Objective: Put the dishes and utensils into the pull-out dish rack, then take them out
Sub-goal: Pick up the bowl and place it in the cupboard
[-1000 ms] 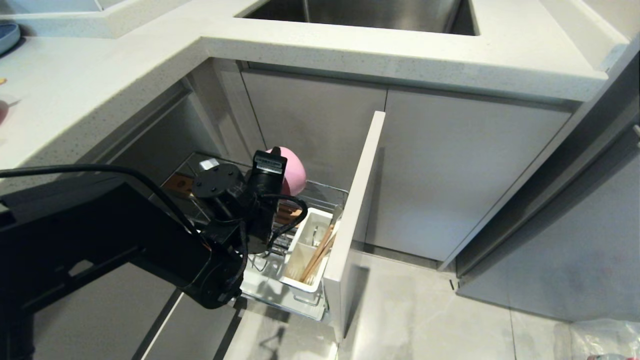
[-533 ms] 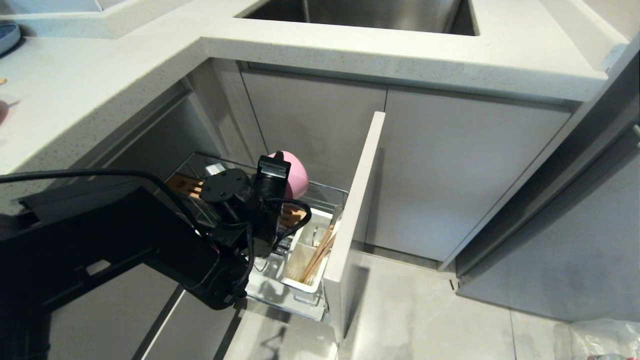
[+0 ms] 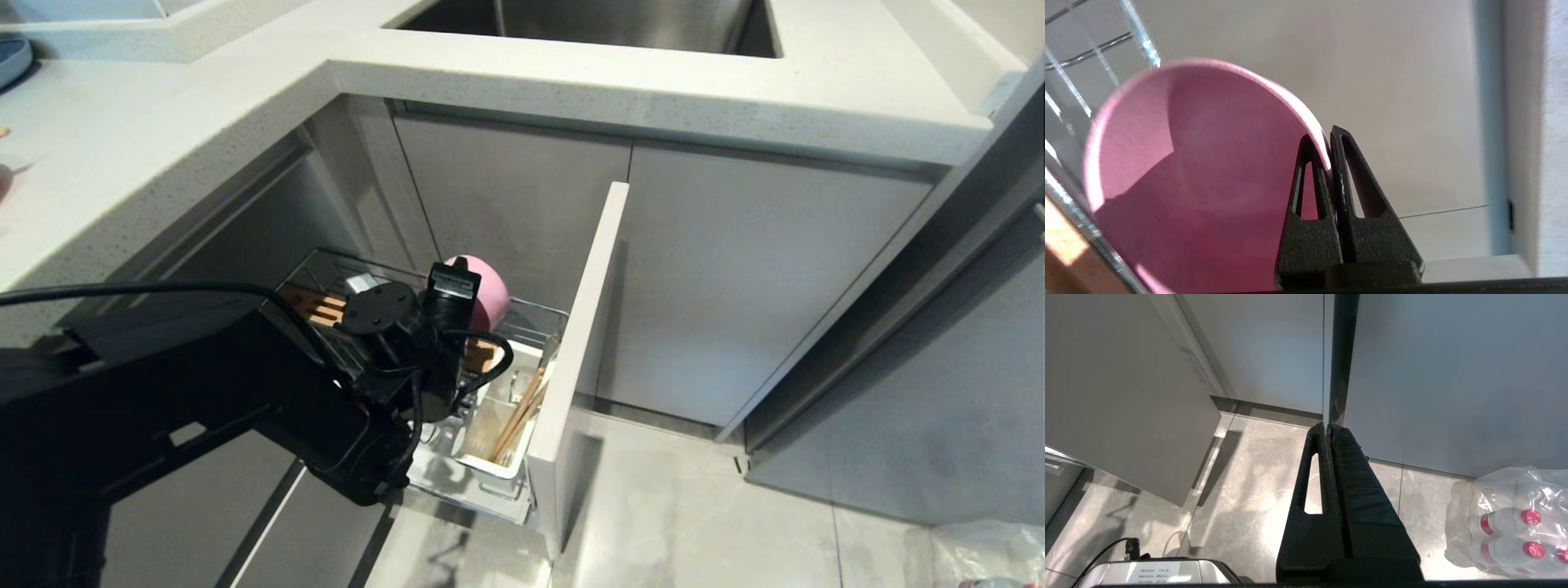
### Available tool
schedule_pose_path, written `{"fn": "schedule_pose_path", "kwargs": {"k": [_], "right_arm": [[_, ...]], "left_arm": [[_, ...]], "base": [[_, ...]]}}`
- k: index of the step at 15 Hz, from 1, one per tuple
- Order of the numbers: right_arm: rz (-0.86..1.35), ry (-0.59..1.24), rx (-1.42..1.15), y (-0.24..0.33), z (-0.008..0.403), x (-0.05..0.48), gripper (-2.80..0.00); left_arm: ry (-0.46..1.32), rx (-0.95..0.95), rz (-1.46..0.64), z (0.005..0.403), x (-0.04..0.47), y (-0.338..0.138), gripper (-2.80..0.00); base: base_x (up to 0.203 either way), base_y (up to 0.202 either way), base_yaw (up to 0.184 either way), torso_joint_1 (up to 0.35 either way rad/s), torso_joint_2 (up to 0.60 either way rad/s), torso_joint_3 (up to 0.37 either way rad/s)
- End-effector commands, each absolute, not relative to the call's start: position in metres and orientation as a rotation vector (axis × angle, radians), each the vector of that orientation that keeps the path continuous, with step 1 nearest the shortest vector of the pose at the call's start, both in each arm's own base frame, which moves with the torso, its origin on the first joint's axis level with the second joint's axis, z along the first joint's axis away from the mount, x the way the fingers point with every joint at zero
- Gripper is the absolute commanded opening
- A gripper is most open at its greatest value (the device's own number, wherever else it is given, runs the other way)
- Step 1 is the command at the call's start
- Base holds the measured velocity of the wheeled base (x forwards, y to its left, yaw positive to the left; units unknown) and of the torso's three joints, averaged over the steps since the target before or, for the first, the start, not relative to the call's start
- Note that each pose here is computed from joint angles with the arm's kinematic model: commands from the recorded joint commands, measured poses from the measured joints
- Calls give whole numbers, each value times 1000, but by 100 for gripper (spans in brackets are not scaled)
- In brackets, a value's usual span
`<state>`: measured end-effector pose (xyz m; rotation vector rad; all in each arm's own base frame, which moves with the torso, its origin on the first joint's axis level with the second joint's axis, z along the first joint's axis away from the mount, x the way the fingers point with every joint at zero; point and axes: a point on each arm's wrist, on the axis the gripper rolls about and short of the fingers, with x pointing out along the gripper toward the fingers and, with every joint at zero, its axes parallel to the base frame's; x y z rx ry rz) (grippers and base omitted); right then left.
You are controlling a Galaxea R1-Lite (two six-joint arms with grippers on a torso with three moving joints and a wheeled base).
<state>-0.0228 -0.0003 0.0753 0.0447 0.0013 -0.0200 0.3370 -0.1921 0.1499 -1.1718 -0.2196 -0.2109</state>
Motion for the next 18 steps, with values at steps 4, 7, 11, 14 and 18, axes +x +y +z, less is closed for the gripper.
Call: {"fn": "schedule_pose_path", "kwargs": {"k": [4, 7, 11, 14, 18], "right_arm": [[-20, 3, 45, 0, 75, -23, -280], [-20, 3, 44, 0, 75, -23, -280], [-20, 3, 45, 0, 75, -23, -280], [-19, 3, 45, 0, 75, -23, -280], [-20, 3, 45, 0, 75, -23, -280]], "left_arm": [[-220, -1177, -212, 147, 338, -193, -280], [-214, -1173, -206, 143, 340, -193, -280], [-203, -1166, -194, 137, 343, -192, -280], [-199, -1167, -191, 134, 344, -193, -280], [-212, -1170, -191, 138, 344, -191, -280]], "base": [[0, 0, 0, 0, 0, 0], [0, 0, 0, 0, 0, 0], [0, 0, 0, 0, 0, 0], [0, 0, 0, 0, 0, 0], [0, 0, 0, 0, 0, 0]]}}
